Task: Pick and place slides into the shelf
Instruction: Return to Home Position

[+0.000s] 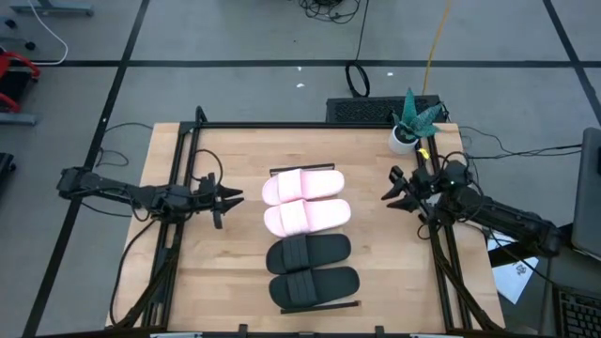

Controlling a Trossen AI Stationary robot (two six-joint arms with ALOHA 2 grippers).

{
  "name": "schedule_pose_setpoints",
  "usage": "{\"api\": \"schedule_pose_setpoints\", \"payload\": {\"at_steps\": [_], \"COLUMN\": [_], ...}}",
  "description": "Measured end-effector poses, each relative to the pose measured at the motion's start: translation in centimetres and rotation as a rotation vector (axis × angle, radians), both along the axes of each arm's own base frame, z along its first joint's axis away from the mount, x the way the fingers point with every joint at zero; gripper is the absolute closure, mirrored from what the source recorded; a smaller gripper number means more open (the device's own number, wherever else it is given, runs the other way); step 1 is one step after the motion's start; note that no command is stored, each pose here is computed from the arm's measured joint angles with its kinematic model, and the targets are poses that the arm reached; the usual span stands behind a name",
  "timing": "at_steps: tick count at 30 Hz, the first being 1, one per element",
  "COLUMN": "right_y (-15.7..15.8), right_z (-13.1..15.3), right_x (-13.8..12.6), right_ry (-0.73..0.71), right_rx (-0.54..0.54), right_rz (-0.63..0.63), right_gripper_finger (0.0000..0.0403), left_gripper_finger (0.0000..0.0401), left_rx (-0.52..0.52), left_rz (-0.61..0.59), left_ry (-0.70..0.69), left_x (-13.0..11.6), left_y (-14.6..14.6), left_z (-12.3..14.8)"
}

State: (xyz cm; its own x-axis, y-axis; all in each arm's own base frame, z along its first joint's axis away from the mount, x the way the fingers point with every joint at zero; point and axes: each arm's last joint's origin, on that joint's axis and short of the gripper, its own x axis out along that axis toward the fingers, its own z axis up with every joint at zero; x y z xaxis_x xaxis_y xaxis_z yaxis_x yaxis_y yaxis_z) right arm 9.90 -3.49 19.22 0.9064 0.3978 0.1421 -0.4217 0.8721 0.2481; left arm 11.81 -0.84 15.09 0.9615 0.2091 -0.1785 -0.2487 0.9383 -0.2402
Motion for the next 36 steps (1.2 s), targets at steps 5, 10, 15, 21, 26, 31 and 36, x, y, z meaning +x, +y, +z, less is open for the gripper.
{"api": "schedule_pose_setpoints", "payload": {"at_steps": [5,10,15,21,26,31,36], "right_y": [0.9,2.1,3.0,3.2,3.3,3.3,3.3], "right_z": [-0.8,-0.8,-1.5,-1.9,-1.7,-1.6,-1.6], "right_x": [0.4,0.6,0.8,0.9,0.9,0.9,0.9], "right_ry": [0.032,-0.008,0.043,0.068,0.045,0.049,0.067], "right_rx": [-0.028,-0.091,-0.122,-0.189,-0.208,-0.179,-0.104], "right_rz": [-0.038,-0.048,-0.158,-0.345,-0.372,-0.397,-0.386], "right_gripper_finger": [0.0293,0.0293,0.0293,0.0293,0.0293,0.0293,0.0293], "left_gripper_finger": [0.0281,0.0281,0.0281,0.0281,0.0281,0.0281,0.0281], "left_rx": [0.001,0.006,0.007,0.040,0.029,0.007,-0.016], "left_rz": [0.006,0.034,0.035,0.076,0.080,0.082,0.061], "left_ry": [-0.001,-0.002,-0.001,0.004,0.000,-0.010,0.000], "left_x": [0.0,0.0,0.0,-0.1,-0.1,0.0,-0.1], "left_y": [0.0,0.1,0.1,0.2,0.2,0.2,0.2], "left_z": [0.0,0.0,0.0,0.0,0.0,0.1,-0.1]}}
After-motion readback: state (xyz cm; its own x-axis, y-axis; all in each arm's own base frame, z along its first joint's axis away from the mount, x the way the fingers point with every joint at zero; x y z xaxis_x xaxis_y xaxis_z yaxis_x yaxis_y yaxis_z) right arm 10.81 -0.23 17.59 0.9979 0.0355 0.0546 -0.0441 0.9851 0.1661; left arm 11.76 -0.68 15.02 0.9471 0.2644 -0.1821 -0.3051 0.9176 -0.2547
